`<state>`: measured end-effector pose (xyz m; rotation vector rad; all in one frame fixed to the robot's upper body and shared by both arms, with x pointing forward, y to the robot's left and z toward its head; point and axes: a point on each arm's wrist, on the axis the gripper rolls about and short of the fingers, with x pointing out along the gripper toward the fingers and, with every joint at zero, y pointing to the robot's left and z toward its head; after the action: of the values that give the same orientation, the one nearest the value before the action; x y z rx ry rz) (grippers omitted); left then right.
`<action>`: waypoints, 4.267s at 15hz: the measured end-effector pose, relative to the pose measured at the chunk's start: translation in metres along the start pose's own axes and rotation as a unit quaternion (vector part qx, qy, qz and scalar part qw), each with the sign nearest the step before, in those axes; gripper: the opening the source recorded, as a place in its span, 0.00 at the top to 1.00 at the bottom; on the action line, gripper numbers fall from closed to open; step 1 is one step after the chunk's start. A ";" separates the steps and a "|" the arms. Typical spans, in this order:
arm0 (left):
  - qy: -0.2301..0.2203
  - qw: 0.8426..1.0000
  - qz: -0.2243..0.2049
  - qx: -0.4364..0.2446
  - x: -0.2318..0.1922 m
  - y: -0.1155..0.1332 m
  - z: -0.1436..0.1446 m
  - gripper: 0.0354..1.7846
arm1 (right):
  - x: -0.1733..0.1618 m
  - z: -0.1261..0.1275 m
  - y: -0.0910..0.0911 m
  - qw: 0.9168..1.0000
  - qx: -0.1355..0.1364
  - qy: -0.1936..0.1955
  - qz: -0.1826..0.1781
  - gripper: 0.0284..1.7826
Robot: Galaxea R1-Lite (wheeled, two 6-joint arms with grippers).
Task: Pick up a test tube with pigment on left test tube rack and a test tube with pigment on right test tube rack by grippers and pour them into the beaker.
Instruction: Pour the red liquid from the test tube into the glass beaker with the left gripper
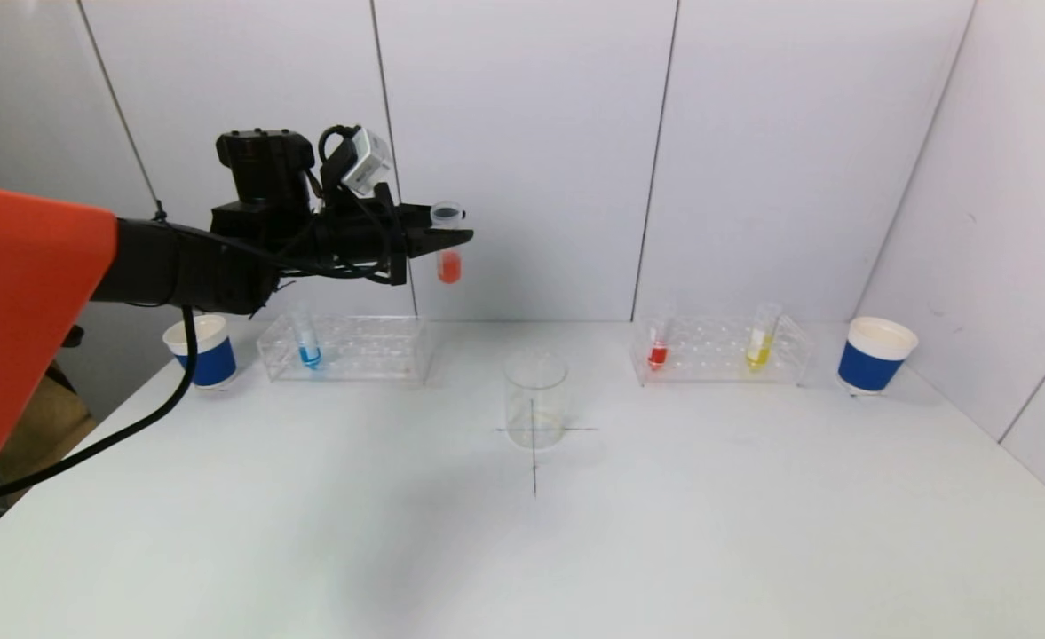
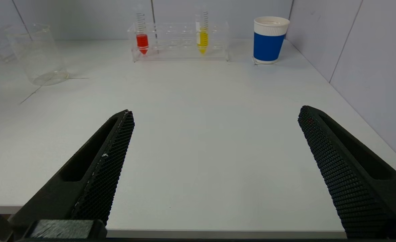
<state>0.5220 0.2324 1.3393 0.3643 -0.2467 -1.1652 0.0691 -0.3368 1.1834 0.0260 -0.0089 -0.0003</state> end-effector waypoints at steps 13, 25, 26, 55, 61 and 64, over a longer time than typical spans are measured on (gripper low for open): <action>-0.036 0.981 -0.082 0.171 0.031 -0.009 -0.049 0.77 | 0.000 0.000 0.000 1.000 0.000 0.000 0.000 0.01; -0.080 0.940 -0.098 0.318 0.066 -0.036 -0.087 0.77 | 0.000 0.000 0.000 1.000 0.000 0.000 0.000 0.01; -0.080 0.938 -0.099 0.323 0.068 -0.037 -0.090 0.77 | 0.000 0.000 0.000 1.000 0.000 0.000 0.000 0.01; -0.028 0.838 -0.048 0.542 0.083 -0.047 -0.113 0.77 | 0.000 0.000 0.000 1.000 0.000 0.000 0.000 0.01; -0.025 0.822 -0.043 0.567 0.088 -0.052 -0.107 0.77 | 0.000 0.000 0.000 1.000 0.000 0.000 0.000 0.01; -0.018 0.806 -0.041 0.591 0.089 -0.054 -0.108 0.77 | 0.000 0.000 0.000 1.000 0.000 0.000 0.000 0.01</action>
<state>0.5500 0.1471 1.2187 1.4610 -1.0107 -0.9730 0.0691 -0.3368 1.1834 0.0260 -0.0089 0.0003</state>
